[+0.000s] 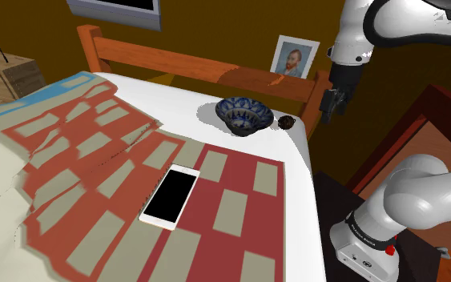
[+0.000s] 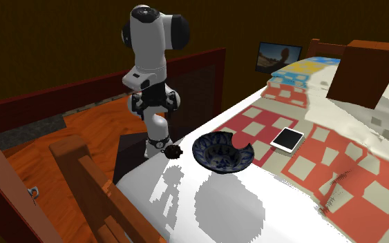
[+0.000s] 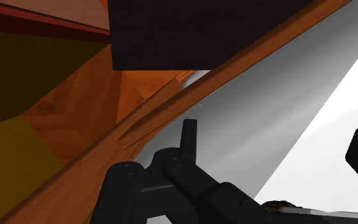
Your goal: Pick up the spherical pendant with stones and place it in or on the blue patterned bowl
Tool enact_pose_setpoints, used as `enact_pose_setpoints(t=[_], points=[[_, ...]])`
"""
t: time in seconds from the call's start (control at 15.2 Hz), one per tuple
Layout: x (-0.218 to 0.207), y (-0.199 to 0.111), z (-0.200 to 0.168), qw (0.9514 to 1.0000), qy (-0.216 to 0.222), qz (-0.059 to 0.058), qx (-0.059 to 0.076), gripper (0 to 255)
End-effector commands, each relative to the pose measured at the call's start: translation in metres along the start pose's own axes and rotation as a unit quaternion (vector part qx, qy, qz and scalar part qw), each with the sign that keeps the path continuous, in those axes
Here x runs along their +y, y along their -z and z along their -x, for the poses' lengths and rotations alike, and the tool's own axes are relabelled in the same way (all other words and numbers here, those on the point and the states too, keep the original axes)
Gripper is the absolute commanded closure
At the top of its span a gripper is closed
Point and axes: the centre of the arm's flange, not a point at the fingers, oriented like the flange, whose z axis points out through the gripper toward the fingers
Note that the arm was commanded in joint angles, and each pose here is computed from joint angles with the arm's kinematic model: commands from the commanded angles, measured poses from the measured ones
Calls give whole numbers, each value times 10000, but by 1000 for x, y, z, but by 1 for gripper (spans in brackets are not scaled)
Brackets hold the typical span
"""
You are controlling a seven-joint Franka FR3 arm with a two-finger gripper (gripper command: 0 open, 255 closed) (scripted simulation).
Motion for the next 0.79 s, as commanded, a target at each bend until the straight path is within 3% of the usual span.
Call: enact_pose_setpoints(t=[0.0, 0.33, 0.66, 0.73], points=[[0, 0, 0, 10000, 0, 0, 0, 0], [-2, -10, -53, 9971, 462, -490, 347, 0], [-10, -16, -106, 9885, 919, -977, 692, 0], [-11, -21, -106, 9885, 919, -977, 692, 0]])
